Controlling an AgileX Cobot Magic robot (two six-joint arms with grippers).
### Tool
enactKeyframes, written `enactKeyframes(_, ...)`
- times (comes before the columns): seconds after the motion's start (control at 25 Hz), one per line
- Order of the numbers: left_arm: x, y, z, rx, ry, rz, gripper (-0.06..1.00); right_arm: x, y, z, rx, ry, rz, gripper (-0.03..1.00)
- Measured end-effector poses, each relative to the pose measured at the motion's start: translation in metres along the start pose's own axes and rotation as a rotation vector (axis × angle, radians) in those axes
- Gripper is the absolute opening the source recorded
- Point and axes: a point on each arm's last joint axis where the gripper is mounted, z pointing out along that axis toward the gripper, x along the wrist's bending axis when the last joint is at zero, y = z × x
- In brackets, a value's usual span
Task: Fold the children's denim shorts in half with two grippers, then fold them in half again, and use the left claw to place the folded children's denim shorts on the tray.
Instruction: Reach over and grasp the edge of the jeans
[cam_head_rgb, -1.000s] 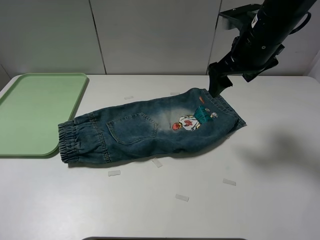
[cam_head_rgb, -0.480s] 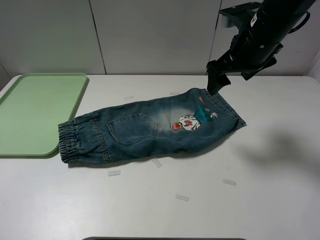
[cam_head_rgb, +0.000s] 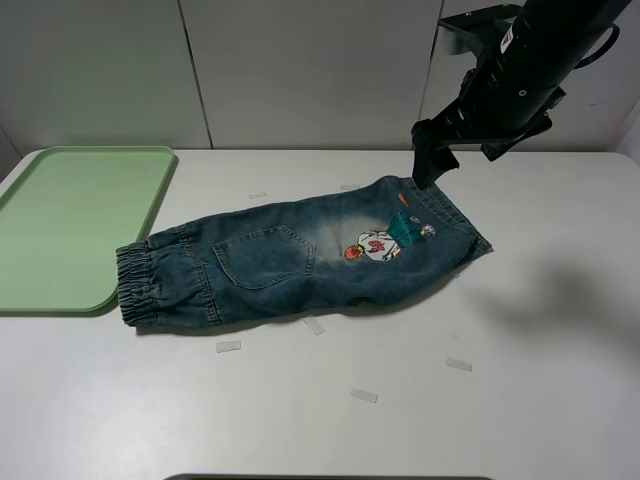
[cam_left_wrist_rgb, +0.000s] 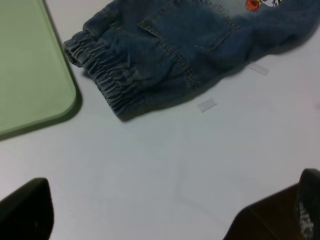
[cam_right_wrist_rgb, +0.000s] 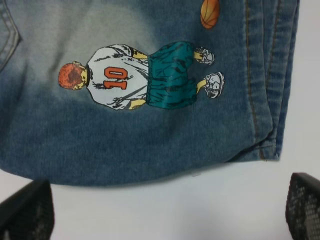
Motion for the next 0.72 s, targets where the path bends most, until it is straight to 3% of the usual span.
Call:
enactKeyframes(0.12,0.0,0.0,0.0,-0.006,0.052,-0.03,0.96,0.0,0.003,0.0,-0.031,-0.001,0.0,0.7)
enactKeyframes(0.24,0.0,-0.001,-0.001,-0.017,0.156,-0.088,0.96,-0.001,0.006,0.007,-0.046,-0.009,-0.002,0.7)
enactKeyframes(0.44,0.0,-0.001,-0.002,-0.032,0.299,-0.169,0.96,-0.007,0.011,0.046,0.001,-0.037,-0.016,0.7)
enactKeyframes(0.72,-0.001,-0.001,-0.002,-0.037,0.345,-0.195,0.96,-0.042,0.027,0.094,0.06,-0.067,0.018,0.7)
